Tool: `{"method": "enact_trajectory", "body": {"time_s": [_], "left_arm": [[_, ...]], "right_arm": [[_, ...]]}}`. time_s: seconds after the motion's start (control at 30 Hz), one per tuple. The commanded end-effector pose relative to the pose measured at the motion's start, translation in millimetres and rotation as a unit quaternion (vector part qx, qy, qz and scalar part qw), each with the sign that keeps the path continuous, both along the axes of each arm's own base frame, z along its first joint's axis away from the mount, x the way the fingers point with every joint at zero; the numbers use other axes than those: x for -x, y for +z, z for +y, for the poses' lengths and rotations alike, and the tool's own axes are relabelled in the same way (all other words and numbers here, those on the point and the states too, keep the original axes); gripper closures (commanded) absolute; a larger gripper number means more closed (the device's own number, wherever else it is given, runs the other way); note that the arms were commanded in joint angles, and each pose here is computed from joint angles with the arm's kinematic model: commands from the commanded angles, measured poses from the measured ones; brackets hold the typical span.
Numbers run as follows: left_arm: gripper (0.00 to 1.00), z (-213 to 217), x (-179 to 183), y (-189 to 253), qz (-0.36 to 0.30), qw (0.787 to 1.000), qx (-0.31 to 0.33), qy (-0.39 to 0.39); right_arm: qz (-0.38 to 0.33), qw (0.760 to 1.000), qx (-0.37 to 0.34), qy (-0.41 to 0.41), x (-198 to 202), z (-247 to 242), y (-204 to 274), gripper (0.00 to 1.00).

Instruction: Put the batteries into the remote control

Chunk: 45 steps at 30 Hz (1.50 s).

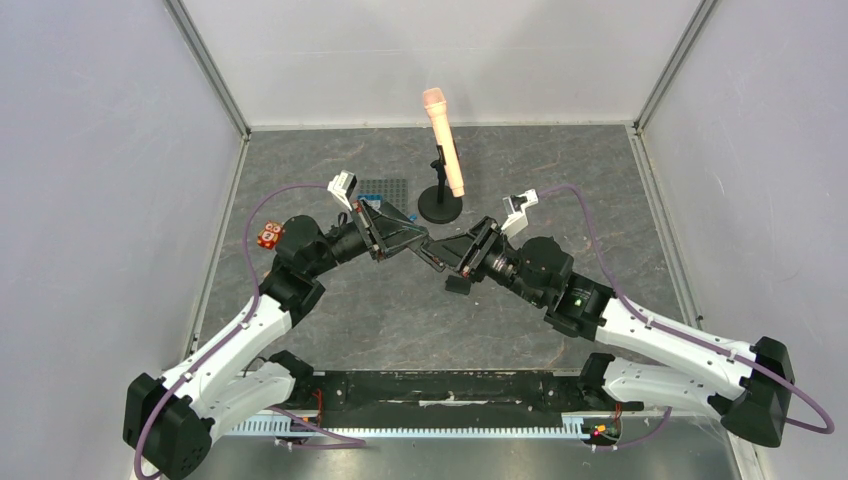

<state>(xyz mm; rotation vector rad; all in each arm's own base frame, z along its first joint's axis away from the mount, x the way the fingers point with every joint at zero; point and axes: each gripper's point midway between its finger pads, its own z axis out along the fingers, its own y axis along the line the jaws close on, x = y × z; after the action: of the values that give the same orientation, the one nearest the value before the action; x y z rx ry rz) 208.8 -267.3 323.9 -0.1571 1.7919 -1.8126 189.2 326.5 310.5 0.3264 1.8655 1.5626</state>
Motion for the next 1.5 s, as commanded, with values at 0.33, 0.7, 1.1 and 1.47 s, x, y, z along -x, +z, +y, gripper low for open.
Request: {"method": "enact_trajectory", "body": {"time_s": [0.33, 0.7, 1.1, 1.47], "left_arm": [[0.98, 6, 3, 45, -0.067, 0.997, 0.036, 0.010], [0.98, 5, 8, 27, -0.076, 0.997, 0.014, 0.002], [0.98, 3, 12, 17, -0.102, 0.995, 0.002, -0.013], [0.98, -1, 23, 13, -0.147, 0.988, -0.013, -0.046]], "right_arm": [[0.011, 0.998, 0.044, 0.033, 15, -5, -37, 0.71], [-0.036, 0.999, 0.008, 0.035, 17, -9, 8, 0.24], [-0.064, 0.997, -0.006, 0.031, 19, -17, 24, 0.23], [-0.048, 0.999, 0.002, 0.023, 10, -15, 13, 0.45]]}}
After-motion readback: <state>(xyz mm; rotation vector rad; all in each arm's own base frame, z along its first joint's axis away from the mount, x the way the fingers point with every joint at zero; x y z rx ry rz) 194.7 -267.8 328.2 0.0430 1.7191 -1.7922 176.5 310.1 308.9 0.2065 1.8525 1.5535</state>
